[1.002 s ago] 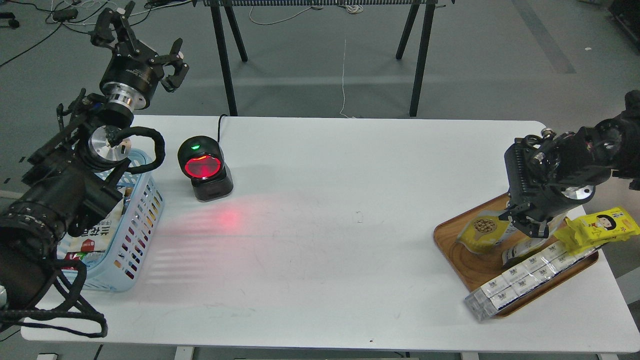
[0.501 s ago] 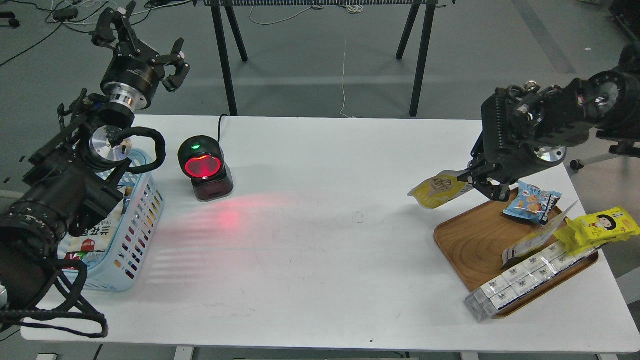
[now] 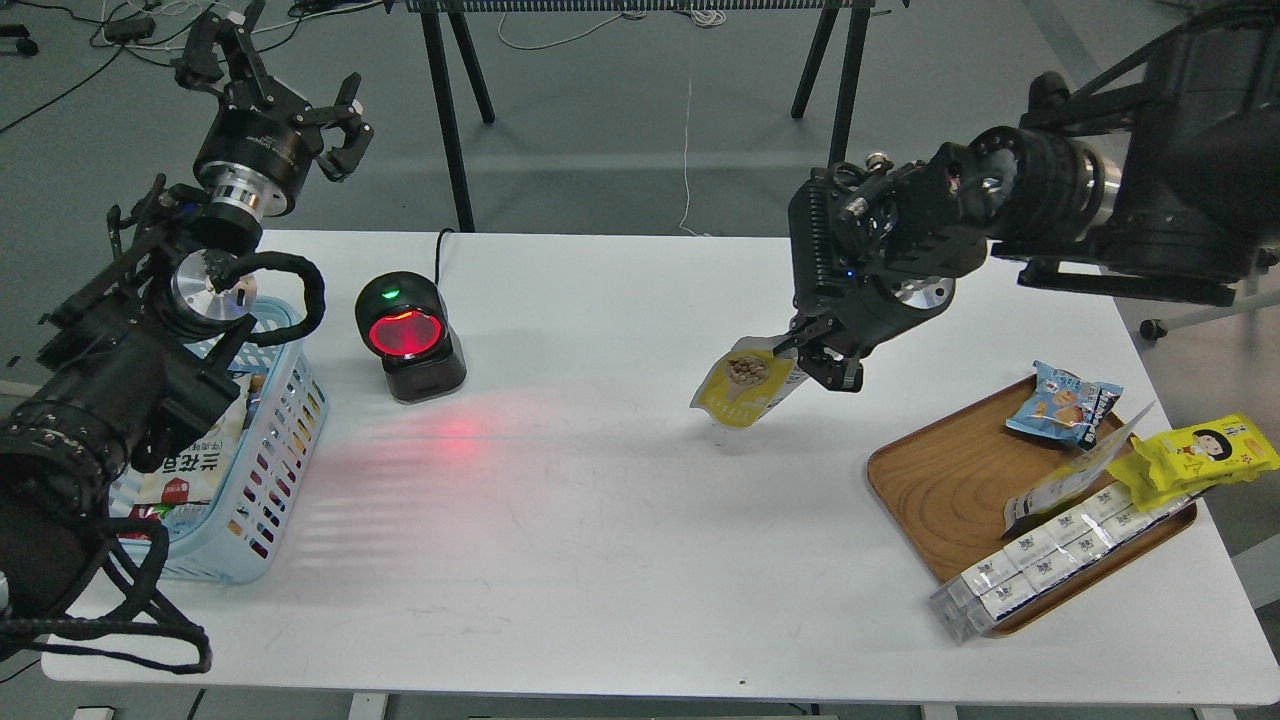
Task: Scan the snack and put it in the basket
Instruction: 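Lift the yellow pouch and carry it toward the barcode scanner, then hold the yellow pouch in front of the scanner, then set it down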
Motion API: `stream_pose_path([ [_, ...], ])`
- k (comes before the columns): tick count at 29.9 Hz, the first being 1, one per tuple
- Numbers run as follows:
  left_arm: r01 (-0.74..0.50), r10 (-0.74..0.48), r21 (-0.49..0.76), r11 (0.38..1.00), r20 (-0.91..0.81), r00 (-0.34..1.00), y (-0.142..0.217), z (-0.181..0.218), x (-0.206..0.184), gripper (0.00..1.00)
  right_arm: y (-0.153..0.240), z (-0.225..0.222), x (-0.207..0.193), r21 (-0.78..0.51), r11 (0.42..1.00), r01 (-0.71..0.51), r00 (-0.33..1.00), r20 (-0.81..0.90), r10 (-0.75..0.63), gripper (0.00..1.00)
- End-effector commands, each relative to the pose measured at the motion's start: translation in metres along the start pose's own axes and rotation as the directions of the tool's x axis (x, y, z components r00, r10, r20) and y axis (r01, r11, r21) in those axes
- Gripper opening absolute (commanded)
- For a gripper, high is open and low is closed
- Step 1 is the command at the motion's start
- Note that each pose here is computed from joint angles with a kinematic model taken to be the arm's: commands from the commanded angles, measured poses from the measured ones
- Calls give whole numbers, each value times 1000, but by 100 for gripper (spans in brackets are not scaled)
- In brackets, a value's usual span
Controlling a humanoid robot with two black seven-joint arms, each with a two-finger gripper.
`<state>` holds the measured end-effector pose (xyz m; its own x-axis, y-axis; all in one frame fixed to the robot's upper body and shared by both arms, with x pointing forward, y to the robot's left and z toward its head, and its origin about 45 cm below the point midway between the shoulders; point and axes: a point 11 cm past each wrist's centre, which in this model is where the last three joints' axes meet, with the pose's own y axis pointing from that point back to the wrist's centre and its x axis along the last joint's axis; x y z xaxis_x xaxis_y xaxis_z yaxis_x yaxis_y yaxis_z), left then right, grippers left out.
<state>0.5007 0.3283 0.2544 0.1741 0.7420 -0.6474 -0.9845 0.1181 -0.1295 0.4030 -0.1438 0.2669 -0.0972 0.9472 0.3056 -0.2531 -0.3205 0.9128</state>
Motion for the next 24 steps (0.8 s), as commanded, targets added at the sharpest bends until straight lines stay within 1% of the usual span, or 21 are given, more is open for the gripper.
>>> stream_pose_path([
  [1,4,-4,-1,1000,1,1000,-1,1,-2,99,-20,-3,19,11,1000,-18,1000,-23,18,0],
  [7,7,-7,-1,1000,1,1000,-2,2,-3,99,-42,-14,45,45,997,-55,998,-5,56,0],
  [18,3,-3,2,1000,4,1000,-1,1,-1,99,-47,-7,37,20,998,-59,998,24,58,0],
  [24,1,-1,2,1000,-1,1000,0,-1,0,99,-49,-8,45,23,995,-93,995,37,92,0],
])
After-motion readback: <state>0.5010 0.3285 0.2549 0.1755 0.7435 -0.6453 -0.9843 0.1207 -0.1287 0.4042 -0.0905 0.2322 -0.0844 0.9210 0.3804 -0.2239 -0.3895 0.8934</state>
